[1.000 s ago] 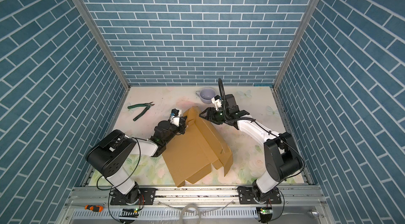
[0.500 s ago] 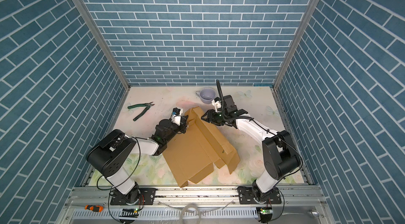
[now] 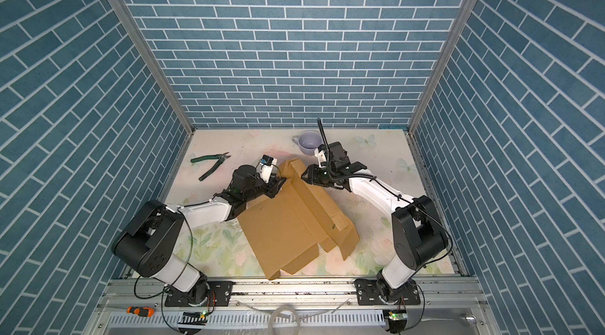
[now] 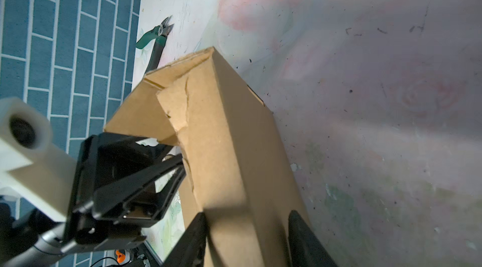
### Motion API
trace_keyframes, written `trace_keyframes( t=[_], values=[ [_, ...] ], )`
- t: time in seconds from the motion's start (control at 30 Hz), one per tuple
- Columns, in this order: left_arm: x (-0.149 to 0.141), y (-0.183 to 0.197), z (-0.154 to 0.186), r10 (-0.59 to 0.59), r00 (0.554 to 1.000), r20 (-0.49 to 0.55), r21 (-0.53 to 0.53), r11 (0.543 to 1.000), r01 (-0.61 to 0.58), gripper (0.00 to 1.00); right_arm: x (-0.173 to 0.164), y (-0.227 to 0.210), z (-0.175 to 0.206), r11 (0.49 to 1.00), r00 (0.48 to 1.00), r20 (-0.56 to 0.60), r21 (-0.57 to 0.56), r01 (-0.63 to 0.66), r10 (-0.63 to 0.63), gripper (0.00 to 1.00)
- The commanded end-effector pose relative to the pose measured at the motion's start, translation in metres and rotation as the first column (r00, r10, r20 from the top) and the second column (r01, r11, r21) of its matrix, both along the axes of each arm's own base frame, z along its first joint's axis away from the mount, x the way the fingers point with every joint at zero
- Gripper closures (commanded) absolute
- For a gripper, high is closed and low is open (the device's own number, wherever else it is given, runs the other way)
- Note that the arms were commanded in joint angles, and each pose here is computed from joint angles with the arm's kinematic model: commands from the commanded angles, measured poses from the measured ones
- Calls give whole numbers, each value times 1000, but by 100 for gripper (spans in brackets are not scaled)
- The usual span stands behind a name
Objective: Assemble paper box
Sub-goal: First fold the bottom flaps of a flat cardboard box at the center of the table.
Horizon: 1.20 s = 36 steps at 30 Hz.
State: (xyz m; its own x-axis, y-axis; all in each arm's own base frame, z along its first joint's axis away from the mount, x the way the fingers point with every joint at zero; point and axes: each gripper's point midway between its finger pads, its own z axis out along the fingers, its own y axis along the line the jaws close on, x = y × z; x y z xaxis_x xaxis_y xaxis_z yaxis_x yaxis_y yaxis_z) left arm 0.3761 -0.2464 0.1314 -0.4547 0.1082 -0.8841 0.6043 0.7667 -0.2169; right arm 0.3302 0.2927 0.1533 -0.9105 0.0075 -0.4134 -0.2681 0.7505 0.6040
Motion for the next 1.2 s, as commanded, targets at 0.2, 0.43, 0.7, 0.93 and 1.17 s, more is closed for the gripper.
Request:
trace_keyframes(
  t=[0.2,0.43,0.7,0.93,1.17],
  values=[
    [10,13,21,-144,984,-102,-57,989,138,37,-6,-14,-24,986,999,-29,-163,-21,17,51],
    [36,53,61,-118,990,-71,-150,983,106,31,-8,-15,-25,979,999,-23,-197,-44,40,51],
    [97,82,43,-49,986,-157,-12,999,48,33,-8,-12,-24,968,997,0,-239,-71,74,52],
    [131,84,11,-80,952,-296,-24,997,76,35,-10,-8,-20,945,992,27,-309,-105,119,54],
    [114,79,7,-95,961,-259,-91,993,74,35,-9,-10,-19,925,991,52,-367,-94,121,57]
  ],
)
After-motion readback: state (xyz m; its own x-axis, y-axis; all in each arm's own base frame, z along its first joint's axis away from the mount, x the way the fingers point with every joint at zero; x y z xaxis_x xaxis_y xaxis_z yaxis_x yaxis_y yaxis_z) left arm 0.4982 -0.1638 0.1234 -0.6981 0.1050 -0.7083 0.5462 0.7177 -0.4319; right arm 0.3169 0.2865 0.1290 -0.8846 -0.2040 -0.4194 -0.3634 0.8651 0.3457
